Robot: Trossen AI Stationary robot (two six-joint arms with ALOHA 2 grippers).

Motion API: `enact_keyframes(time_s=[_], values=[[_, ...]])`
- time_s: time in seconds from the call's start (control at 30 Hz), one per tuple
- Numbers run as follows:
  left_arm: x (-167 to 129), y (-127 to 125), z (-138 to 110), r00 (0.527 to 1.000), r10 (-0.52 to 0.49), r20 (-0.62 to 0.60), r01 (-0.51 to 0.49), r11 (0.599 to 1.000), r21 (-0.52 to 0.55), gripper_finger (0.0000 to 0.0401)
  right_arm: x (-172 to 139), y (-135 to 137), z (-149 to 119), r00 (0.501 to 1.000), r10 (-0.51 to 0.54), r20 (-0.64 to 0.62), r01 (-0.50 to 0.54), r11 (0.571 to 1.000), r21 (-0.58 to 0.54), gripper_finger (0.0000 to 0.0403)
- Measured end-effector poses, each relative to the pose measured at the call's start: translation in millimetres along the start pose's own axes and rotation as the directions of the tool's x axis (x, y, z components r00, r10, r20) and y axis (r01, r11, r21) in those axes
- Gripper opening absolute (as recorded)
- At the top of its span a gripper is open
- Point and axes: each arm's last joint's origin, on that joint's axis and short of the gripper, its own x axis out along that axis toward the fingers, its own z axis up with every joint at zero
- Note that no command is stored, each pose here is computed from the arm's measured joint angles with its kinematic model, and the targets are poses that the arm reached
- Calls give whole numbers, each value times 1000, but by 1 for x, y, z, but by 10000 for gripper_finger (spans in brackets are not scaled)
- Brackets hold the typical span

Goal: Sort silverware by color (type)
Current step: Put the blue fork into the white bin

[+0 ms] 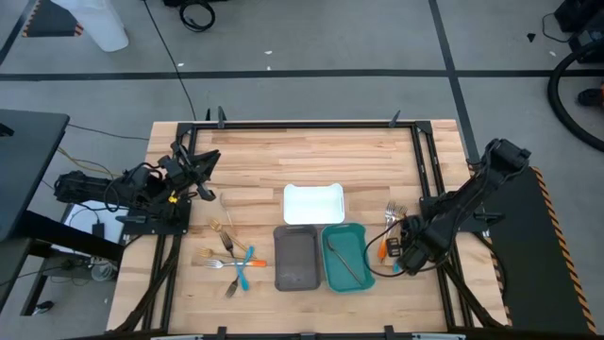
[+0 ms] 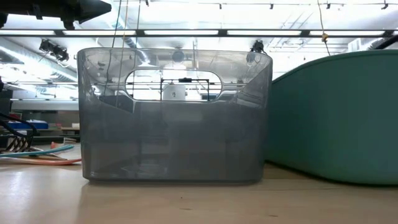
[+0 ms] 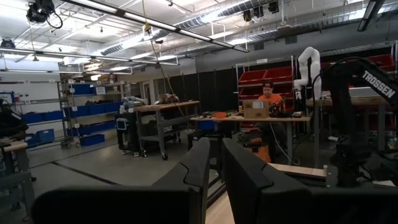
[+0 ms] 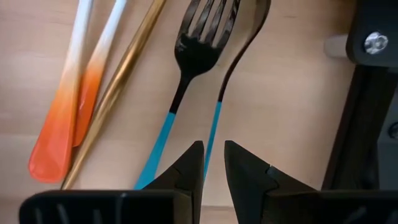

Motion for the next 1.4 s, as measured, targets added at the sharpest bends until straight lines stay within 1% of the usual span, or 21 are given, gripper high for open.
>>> enact_keyframes(time_s=[0.27, 0.4, 0.5, 0.6, 0.67, 0.7, 0.8, 0.83, 0.9, 1.0, 1.1, 1.2, 1.27, 1.4], values=[[0, 0, 0, 1000, 0, 0, 0, 1000, 0, 50, 19, 2, -2, 1000, 8, -9, -8, 1000, 1, 75], [0, 0, 0, 1000, 0, -1, 0, 1000, 1, 50, 21, 1, -1, 1000, -4, 1, 4, 1000, 4, 72], [0, 0, 0, 1000, 0, -1, 0, 1000, 1, 50, 20, 1, -1, 1000, 0, -5, 0, 1000, 8, 54], [0, 0, 0, 1000, 0, -1, 0, 1000, 1, 50, 18, 0, 0, 1000, 10, -18, -10, 1000, 8, 21], [0, 0, 0, 1000, 0, -1, 0, 1000, 1, 50, 16, -1, 0, 1000, 14, -26, -14, 1000, 8, 12], [0, 0, 0, 1000, 0, 0, 0, 1000, 4, 50, 15, -2, 2, 999, 7, -33, -7, 1000, 12, 12], [0, 0, 0, 1000, 0, 1, 0, 999, 47, 50, 9, -9, 9, 996, -73, -54, 75, 997, 25, 17], [0, 0, 0, 1000, 1, 1, -1, 999, 54, 50, 7, -10, 11, 995, -74, -67, 76, 997, 25, 17], [0, 0, 0, 1000, 1, 1, -1, 998, 57, 50, 1, -12, 15, 996, -48, -69, 51, 998, 29, 14], [0, 0, 0, 1000, 0, 1, 0, 998, 59, 50, -7, -11, 20, 998, 35, -58, -33, 999, 27, 12], [-1, -1, 0, 1000, -11, 2, 11, 998, 56, 50, -20, -9, 26, 994, 99, -47, -100, 995, -4, 13], [-2, -3, 1, 999, -33, 7, 32, 996, 87, 50, -33, -9, 32, 988, 157, 12, -156, 986, -51, 13], [-3, -4, 2, 999, -47, 8, 46, 993, 111, 50, -40, -6, 32, 973, 229, 41, -225, 971, -84, 13], [-4, -6, 2, 998, -68, 8, 66, 989, 132, 50, -48, 2, 29, 927, 364, 90, -343, 920, -192, 13]])
